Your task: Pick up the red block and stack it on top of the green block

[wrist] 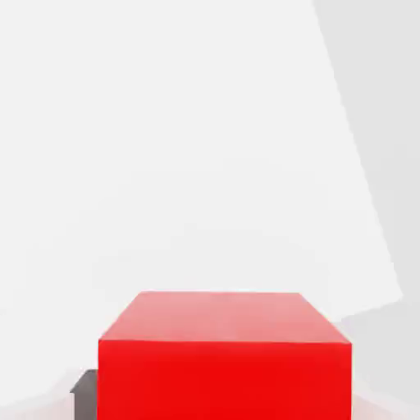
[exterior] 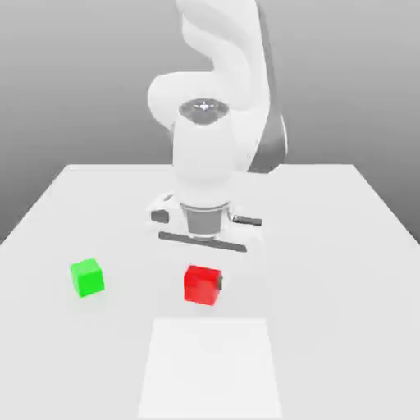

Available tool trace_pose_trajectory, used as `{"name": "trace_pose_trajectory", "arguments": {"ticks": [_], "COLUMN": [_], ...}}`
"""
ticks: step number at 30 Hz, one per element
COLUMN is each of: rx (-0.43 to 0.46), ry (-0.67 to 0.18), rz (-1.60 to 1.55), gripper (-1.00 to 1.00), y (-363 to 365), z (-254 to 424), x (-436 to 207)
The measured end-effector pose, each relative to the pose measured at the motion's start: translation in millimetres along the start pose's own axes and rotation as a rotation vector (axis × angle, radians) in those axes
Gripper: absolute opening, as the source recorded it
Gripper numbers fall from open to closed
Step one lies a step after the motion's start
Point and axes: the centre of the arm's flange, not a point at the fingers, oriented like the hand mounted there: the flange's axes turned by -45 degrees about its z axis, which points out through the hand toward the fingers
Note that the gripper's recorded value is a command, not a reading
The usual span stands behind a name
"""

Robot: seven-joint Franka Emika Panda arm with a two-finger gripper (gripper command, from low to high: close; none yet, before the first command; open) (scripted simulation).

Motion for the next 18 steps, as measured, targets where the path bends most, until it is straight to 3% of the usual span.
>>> {"name": "trace_pose_trajectory", "arguments": {"ticks": [10,18], "rx": [0.000,0.031], "ry": [-0.005,-0.011], "rz": [0.530,0.596], "gripper": [-1.00,-1.00], "y": [195.1,215.5], "z": [-21.8,11.4], "x": [-19.1,-25.7]}}
